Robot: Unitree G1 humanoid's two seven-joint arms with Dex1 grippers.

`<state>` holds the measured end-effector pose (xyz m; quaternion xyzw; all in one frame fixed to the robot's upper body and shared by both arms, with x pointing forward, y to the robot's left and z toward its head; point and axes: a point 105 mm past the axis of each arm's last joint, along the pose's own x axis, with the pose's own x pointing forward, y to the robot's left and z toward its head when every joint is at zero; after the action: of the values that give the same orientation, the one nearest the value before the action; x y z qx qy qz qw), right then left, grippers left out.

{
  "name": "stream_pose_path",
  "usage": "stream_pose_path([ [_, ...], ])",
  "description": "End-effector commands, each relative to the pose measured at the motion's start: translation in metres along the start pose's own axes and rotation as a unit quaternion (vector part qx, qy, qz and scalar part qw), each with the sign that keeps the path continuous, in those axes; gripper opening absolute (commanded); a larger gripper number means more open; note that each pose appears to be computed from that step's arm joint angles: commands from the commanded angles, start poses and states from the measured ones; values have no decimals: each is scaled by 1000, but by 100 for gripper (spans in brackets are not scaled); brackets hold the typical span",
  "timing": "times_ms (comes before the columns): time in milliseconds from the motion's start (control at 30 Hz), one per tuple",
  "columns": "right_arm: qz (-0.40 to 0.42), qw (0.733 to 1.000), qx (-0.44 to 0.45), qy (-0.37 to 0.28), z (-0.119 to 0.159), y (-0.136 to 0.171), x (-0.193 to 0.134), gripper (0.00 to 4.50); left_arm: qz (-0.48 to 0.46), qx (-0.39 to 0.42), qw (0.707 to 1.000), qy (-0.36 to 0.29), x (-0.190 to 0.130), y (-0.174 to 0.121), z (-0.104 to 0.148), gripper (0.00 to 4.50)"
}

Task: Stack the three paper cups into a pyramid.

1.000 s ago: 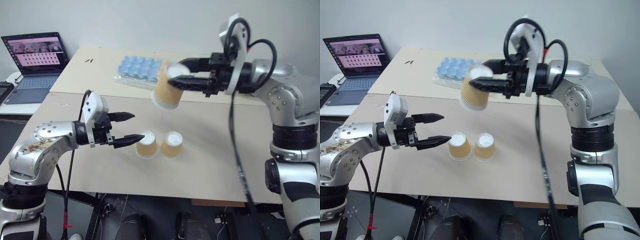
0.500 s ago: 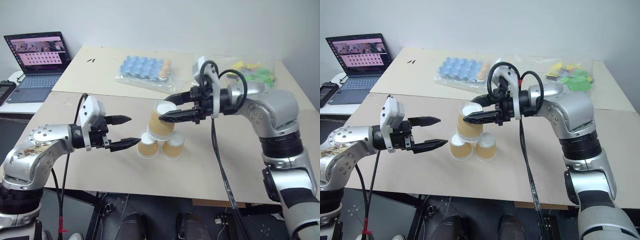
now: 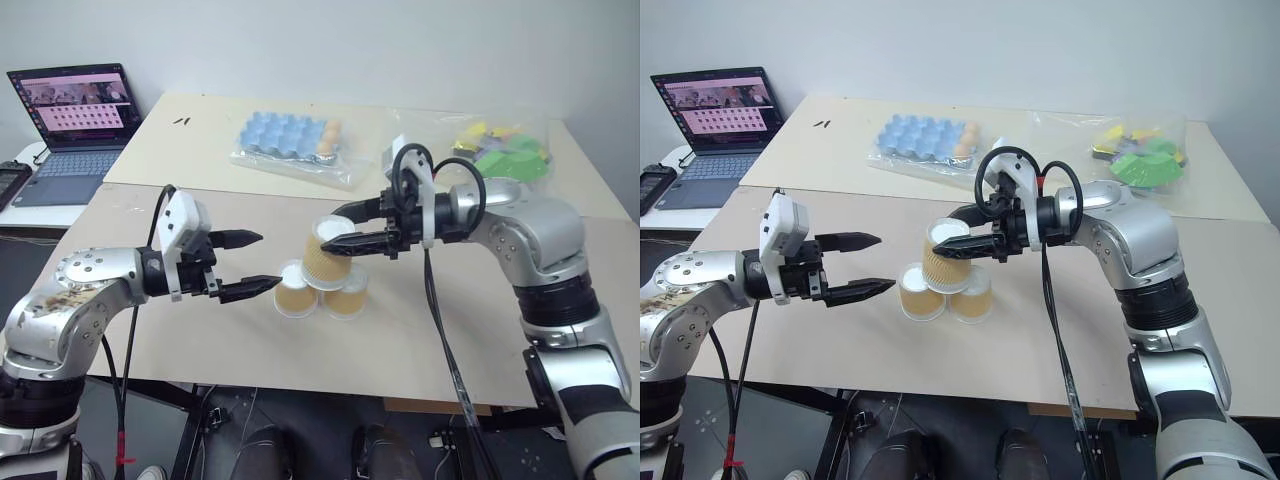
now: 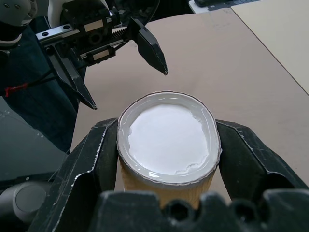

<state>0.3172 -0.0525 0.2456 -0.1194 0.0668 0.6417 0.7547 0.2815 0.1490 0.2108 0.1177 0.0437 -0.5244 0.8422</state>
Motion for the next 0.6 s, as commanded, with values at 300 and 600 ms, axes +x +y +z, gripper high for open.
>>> stream_pose_path([
  [300, 28, 993, -56, -102, 67, 15, -34, 445, 12, 24, 1000, -14, -5, 3, 10, 450],
  [600, -270, 945, 18, -184, 72, -53, -118, 445, 248, -38, 966, -56, -41, 50, -13, 450],
])
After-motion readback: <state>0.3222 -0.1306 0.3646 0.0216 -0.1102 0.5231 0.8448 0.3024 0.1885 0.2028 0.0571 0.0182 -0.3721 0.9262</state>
